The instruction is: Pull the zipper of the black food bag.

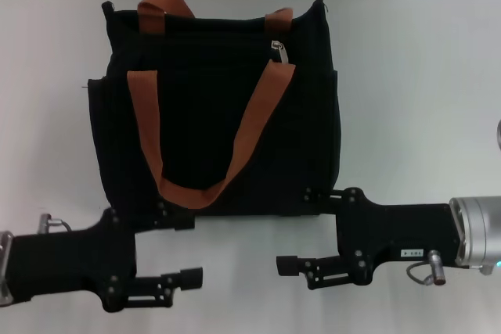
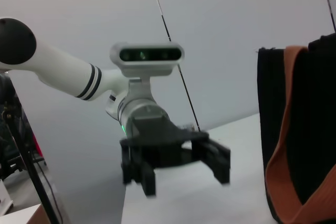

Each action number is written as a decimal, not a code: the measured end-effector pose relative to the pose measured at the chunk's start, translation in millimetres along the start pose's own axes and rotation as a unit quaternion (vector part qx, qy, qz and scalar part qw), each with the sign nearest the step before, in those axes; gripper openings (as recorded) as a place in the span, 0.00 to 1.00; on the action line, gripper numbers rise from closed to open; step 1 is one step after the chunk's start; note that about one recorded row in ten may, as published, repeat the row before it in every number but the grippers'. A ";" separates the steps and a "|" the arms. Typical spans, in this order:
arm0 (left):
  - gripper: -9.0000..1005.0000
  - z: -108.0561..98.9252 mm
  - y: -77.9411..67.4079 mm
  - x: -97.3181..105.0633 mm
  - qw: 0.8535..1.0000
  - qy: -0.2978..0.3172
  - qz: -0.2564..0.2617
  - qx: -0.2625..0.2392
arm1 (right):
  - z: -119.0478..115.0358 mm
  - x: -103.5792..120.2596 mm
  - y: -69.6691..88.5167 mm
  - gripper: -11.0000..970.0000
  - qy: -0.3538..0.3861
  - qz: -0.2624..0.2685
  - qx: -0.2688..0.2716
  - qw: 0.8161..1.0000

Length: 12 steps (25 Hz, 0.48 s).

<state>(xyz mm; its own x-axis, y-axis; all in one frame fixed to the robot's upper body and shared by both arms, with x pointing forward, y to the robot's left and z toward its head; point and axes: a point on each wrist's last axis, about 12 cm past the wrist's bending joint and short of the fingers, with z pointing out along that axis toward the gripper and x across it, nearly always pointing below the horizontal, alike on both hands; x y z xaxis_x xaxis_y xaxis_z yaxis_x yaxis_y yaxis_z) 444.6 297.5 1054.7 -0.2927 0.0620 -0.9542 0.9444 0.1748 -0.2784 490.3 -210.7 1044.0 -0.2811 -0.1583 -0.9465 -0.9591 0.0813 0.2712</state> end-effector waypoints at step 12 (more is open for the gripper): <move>0.77 1.0 -0.3 7.4 1.000 0.026 0.006 -0.002 | 6.9 4.7 0.3 0.85 -0.011 -0.012 0.015 1.000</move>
<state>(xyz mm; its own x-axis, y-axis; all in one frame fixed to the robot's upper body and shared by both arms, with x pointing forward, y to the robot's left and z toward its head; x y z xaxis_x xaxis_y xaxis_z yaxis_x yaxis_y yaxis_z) 442.4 296.9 1047.6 -0.2881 0.1158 -0.9506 0.9476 0.1778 -0.2656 488.9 -204.6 1038.4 -0.2568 -0.1394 -0.9563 -0.9640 0.1069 0.2433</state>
